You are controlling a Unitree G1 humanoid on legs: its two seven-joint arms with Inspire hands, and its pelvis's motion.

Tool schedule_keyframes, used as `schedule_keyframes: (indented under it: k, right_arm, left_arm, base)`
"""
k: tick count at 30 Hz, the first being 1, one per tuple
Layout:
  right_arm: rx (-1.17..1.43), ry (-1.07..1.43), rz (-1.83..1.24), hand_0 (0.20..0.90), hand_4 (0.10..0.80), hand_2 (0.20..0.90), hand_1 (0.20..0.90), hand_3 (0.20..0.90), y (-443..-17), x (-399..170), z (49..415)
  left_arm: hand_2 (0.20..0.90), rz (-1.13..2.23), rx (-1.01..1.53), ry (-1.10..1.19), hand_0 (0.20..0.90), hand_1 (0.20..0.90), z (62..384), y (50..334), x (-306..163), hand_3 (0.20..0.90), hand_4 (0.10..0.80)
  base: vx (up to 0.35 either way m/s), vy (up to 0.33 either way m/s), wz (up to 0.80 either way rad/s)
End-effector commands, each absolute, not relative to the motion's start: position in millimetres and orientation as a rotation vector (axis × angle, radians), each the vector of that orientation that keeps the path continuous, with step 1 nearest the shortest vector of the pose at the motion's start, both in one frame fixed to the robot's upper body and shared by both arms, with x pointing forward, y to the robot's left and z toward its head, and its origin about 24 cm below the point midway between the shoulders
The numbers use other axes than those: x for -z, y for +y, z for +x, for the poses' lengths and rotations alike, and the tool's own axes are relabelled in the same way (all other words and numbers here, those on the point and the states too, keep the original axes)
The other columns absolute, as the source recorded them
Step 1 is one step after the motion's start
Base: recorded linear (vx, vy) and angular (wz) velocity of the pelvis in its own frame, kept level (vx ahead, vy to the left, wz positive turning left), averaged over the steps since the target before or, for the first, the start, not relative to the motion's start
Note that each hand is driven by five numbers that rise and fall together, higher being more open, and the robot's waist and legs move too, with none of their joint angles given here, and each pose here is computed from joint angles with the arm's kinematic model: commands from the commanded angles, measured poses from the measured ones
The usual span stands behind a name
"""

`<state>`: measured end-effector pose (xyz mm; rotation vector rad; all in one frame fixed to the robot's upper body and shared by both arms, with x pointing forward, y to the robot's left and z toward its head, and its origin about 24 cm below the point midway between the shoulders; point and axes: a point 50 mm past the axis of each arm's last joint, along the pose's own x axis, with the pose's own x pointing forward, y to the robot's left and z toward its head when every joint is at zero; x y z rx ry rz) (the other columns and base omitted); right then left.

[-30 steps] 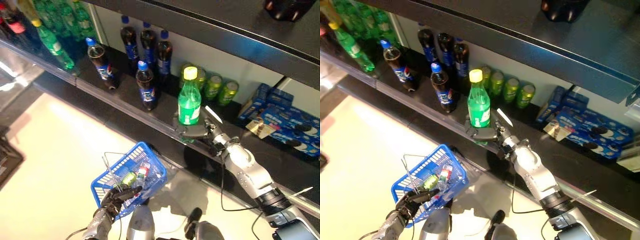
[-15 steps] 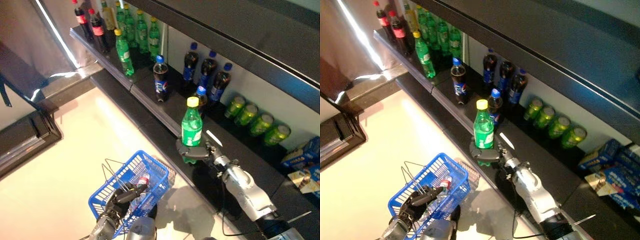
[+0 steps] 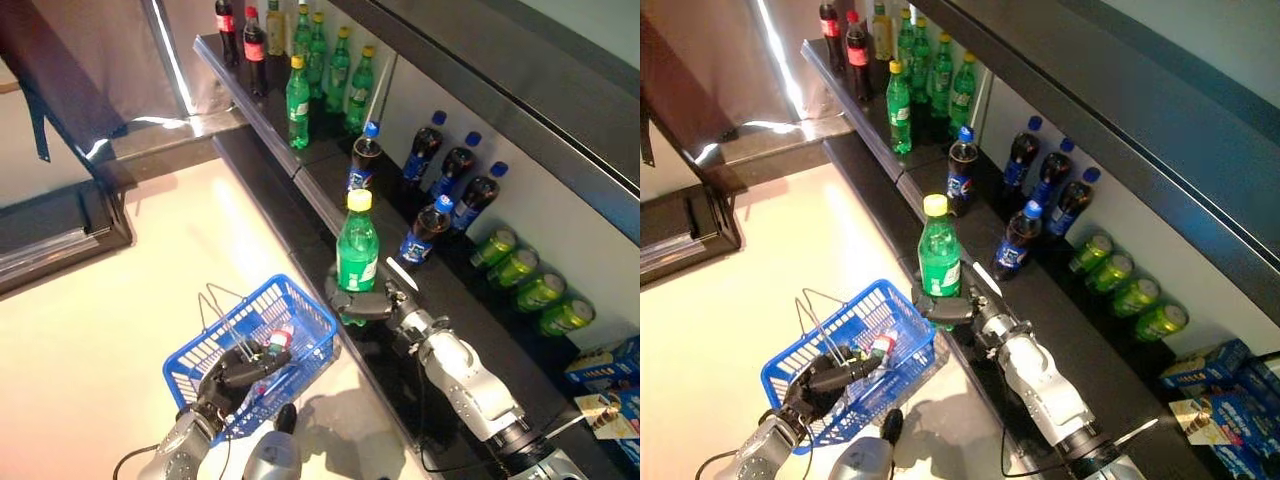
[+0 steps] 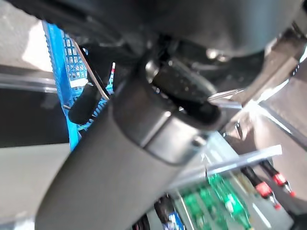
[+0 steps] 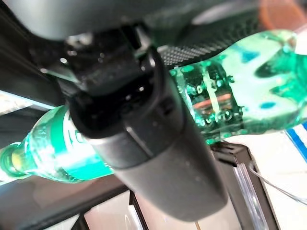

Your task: Pick up the drink and place into the basket.

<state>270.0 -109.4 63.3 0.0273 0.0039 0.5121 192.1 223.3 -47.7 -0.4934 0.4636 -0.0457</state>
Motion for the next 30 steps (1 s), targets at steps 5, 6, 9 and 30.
schedule_keyframes:
  k: [5, 6, 9, 30]
  right_arm:
    - [-0.637, -0.388, 0.065, 0.300, 0.100, 0.300, 0.300, 0.200, -75, -143, 285]
    - [-0.642, -0.390, 0.064, 0.300, 0.100, 0.300, 0.300, 0.200, -72, -144, 284]
    - [-0.653, -0.390, 0.063, 0.300, 0.100, 0.300, 0.300, 0.200, -69, -145, 283]
    - [-0.584, -0.202, -0.174, 0.300, 0.100, 0.300, 0.300, 0.200, -65, -97, 293]
  left_arm:
    - [0.300, -0.495, 0.755, -0.314, 0.300, 0.300, 245, 153, -113, 0.200, 0.100]
    - [0.300, -0.489, 0.776, -0.324, 0.300, 0.300, 243, 151, -116, 0.200, 0.100]
    - [0.300, -0.477, 0.829, -0.346, 0.300, 0.300, 241, 147, -123, 0.200, 0.100]
    - [0.300, -0.482, 1.174, -0.537, 0.300, 0.300, 214, 124, -167, 0.200, 0.100]
  base:
    - [0.019, 0.012, 0.06]
    - [0.022, 0.015, 0.12]
    - [0.017, 0.017, 0.12]
    - [0.018, 0.006, 0.03]
